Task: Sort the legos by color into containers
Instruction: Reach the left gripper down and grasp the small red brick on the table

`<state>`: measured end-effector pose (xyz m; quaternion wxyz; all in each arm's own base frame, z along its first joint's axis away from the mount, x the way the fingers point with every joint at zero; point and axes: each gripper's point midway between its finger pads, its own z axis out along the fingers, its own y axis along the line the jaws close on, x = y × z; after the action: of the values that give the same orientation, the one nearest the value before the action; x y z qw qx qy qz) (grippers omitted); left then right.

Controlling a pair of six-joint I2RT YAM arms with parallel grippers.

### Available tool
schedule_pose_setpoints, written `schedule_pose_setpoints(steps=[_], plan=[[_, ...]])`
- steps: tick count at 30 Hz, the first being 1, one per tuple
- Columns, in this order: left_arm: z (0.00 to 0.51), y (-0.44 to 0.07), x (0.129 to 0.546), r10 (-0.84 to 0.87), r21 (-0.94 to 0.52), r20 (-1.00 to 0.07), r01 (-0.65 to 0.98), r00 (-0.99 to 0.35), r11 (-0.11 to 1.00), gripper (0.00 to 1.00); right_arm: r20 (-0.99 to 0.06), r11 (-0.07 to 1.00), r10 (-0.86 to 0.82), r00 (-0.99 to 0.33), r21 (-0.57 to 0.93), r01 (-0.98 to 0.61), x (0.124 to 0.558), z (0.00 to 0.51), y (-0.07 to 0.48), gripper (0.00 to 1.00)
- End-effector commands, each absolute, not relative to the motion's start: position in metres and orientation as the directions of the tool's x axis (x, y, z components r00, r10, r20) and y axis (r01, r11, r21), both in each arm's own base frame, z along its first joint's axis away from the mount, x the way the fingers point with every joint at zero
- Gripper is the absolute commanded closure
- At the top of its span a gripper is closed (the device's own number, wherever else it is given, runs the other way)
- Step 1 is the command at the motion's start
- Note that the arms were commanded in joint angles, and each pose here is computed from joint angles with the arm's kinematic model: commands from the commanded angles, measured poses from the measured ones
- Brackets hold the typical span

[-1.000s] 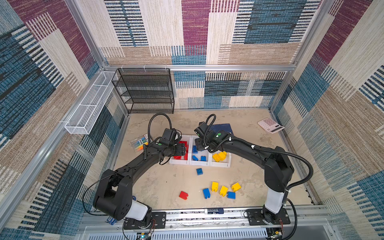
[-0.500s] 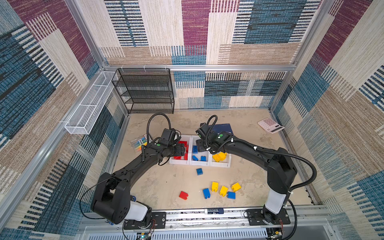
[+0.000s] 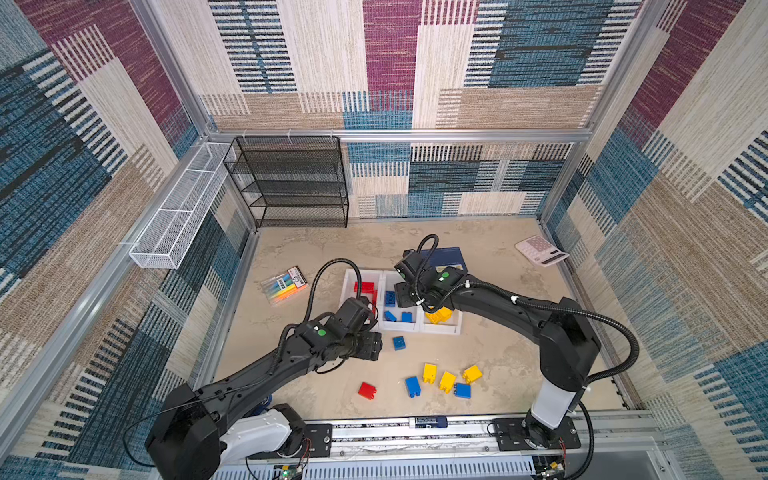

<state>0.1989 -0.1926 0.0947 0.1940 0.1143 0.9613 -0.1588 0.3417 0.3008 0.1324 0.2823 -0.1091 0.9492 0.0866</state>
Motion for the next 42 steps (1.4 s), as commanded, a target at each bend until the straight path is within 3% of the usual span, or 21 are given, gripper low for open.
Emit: schedule_pose_setpoints(steps=[1, 13, 27, 42], plan=[[0.081, -0.181, 0.176, 0.141, -0.244, -0.350, 0.236, -0.926, 0.941, 0.24, -0.579, 0.959, -0.122, -0.806, 0.141, -0.247, 0.346, 0.140, 0.304, 0.32], [0.053, -0.183, 0.119, 0.280, -0.208, -0.234, 0.329, -0.931, 0.921, 0.25, -0.586, 0.958, -0.086, -0.806, 0.172, -0.228, 0.344, 0.144, 0.297, 0.32], [0.028, -0.183, 0.114, 0.389, -0.072, -0.171, 0.405, -0.905, 0.912, 0.26, -0.587, 0.960, -0.067, -0.807, 0.182, -0.212, 0.342, 0.144, 0.290, 0.32], [0.018, -0.192, 0.121, 0.441, -0.034, -0.166, 0.453, -0.882, 0.891, 0.51, -0.583, 0.965, -0.058, -0.811, 0.177, -0.196, 0.340, 0.144, 0.283, 0.33]])
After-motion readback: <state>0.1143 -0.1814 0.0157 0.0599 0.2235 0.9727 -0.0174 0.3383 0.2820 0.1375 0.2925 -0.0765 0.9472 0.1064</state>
